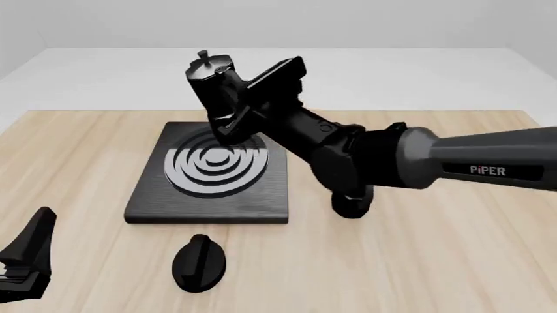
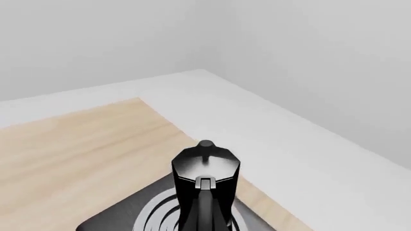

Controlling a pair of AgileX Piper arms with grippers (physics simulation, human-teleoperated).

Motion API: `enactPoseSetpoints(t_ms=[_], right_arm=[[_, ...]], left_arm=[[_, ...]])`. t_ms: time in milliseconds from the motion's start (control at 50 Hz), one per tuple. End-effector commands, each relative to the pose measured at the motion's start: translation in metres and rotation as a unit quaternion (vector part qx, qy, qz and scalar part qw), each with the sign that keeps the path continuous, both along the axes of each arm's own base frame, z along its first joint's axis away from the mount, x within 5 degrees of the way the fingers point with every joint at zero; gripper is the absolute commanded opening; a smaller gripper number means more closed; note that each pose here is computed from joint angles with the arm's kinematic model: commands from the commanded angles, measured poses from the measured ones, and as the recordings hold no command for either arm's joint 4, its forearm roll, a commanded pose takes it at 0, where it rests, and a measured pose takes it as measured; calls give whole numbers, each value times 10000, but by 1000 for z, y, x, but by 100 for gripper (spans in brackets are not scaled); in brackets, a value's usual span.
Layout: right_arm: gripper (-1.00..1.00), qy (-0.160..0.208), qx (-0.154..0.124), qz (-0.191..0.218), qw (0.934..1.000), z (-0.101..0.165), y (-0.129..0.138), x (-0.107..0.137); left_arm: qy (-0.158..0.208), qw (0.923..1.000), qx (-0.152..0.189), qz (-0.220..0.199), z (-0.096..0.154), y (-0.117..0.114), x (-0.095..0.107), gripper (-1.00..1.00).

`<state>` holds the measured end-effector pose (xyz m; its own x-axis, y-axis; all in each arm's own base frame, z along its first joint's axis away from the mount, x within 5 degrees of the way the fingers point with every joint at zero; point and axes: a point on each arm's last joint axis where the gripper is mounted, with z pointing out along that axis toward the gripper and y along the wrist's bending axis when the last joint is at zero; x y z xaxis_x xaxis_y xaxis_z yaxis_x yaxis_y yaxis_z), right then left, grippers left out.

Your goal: Put the right moka pot on the stove.

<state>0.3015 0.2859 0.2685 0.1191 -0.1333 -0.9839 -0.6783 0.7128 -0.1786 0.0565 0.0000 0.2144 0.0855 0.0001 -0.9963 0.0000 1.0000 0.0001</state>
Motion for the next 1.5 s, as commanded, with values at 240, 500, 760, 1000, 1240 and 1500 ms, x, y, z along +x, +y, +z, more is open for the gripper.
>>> enactPoseSetpoints(t_ms=[240,500,760,1000,1240,1500], right_arm=[[-100,97,253,-174,9995,-4,29,54],[-100,248,210,-175,9993,-26,43,69],[-100,420,134,-131,9989,-48,61,81],[-100,473,155,-132,9987,-60,68,90],[-100,501,209,-125,9984,-69,66,86],[-100,626,28,-182,9979,-88,61,88]], left_arm=[[0,10000,1,-1,0,0,0,100],[-2,10000,1,0,0,0,0,100],[-1,10000,0,0,0,0,0,100],[0,10000,0,0,0,0,0,100],[-1,10000,0,1,0,0,0,100],[1,10000,1,0,0,0,0,100]])
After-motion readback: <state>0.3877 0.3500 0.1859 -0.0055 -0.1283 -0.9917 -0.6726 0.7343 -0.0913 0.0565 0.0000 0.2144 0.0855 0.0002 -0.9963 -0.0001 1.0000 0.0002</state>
